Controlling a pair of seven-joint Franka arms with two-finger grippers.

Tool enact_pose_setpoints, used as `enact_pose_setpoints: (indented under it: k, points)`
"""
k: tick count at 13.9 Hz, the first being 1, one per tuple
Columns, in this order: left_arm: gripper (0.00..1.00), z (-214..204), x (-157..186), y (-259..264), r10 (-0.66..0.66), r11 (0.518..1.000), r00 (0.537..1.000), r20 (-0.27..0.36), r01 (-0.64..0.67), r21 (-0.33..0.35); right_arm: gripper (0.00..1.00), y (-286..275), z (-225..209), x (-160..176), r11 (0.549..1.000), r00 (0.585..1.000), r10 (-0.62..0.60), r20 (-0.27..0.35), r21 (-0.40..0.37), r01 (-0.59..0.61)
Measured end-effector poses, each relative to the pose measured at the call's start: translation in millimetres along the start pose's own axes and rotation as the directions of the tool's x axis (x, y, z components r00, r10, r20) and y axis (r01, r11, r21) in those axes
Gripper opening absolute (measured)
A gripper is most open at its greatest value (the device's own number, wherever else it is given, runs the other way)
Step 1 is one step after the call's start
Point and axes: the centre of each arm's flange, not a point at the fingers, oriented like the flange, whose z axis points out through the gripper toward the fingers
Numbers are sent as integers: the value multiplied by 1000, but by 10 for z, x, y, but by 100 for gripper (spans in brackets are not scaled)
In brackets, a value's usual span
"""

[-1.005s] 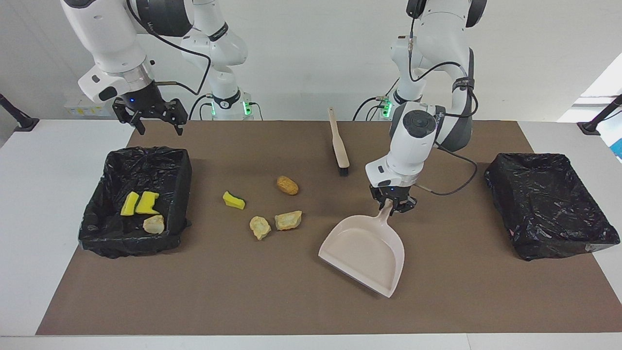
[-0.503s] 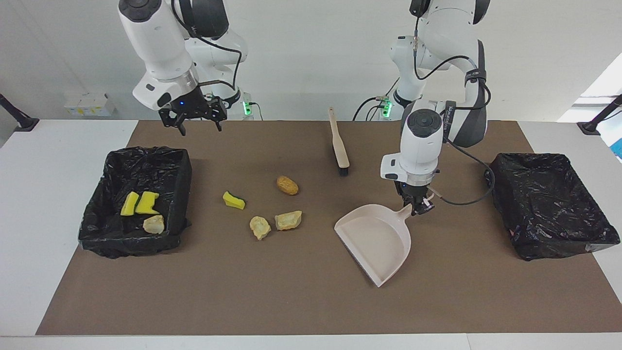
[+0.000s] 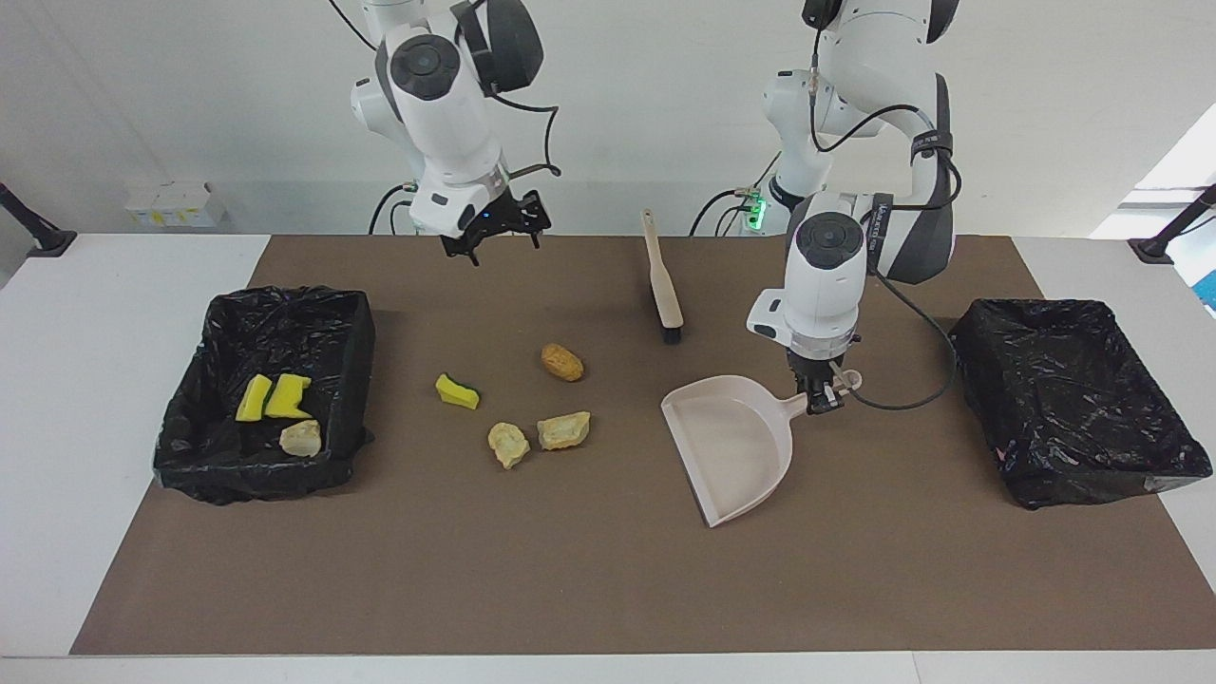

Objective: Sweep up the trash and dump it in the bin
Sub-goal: 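Reach the right gripper down to the brush handle and grasp it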

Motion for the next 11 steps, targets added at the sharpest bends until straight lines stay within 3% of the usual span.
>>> enact_pose_setpoints:
  k: [4, 11]
  points:
    - [32, -32, 77, 205, 48, 999, 999, 24, -48, 9, 100, -742, 610, -186, 996, 997, 82, -8, -25, -82]
    - [32, -33, 84, 272, 61, 998, 998, 26, -62, 12, 100, -1709, 1232, -629, 981, 980, 189, -58, -25, -191]
